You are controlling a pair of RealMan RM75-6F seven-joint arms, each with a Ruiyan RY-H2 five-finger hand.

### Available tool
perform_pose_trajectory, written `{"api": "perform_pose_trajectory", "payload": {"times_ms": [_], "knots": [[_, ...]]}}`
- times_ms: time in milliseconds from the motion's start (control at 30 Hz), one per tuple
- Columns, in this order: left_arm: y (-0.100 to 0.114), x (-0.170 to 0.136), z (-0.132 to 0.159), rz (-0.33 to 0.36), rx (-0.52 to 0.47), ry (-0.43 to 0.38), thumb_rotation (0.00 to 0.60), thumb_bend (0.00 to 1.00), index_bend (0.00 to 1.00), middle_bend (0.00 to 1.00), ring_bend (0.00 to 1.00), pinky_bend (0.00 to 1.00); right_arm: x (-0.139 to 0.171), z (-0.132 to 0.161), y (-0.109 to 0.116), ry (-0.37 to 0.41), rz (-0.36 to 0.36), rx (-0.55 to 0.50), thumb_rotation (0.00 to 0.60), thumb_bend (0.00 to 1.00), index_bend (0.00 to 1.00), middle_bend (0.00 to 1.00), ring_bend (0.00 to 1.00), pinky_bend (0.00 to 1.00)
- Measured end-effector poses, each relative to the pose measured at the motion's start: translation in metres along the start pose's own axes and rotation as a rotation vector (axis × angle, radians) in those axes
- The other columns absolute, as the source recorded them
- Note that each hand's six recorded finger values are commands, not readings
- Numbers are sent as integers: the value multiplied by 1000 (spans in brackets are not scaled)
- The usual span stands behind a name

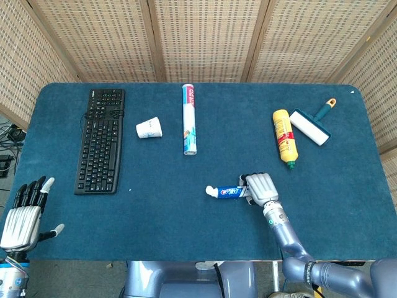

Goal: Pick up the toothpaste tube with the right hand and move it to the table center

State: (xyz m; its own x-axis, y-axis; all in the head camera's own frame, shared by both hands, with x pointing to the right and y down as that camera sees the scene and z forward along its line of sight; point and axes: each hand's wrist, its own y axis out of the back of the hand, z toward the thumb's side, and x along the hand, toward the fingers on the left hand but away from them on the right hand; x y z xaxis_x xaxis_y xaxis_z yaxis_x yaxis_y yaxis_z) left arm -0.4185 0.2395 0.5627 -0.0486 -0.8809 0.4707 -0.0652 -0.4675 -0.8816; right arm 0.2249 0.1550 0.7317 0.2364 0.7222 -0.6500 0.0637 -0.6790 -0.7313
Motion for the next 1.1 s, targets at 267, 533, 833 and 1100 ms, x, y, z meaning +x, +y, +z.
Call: {"api": "perform_pose_trajectory", "payload": {"times_ms": [267,533,833,1100], "knots": [[-1,0,2,-5,-3,-5,600,0,0,0,0,0,6,6,14,33,-24,-76,600,635,713,695,580,587],[0,7,8,-15,-33,-35,600,0,0,0,0,0,11,23,40,80,-60,-107,600,690,743,718,604,593],[15,32,23,-10,-144,-119,580,0,0,0,0,0,5,51,68,110,-85,-111,600,718,755,729,622,604],[43,70,60,89,-414,-276,150,0,0,0,0,0,-2,91,90,151,-94,-73,600,718,757,731,626,604]]}}
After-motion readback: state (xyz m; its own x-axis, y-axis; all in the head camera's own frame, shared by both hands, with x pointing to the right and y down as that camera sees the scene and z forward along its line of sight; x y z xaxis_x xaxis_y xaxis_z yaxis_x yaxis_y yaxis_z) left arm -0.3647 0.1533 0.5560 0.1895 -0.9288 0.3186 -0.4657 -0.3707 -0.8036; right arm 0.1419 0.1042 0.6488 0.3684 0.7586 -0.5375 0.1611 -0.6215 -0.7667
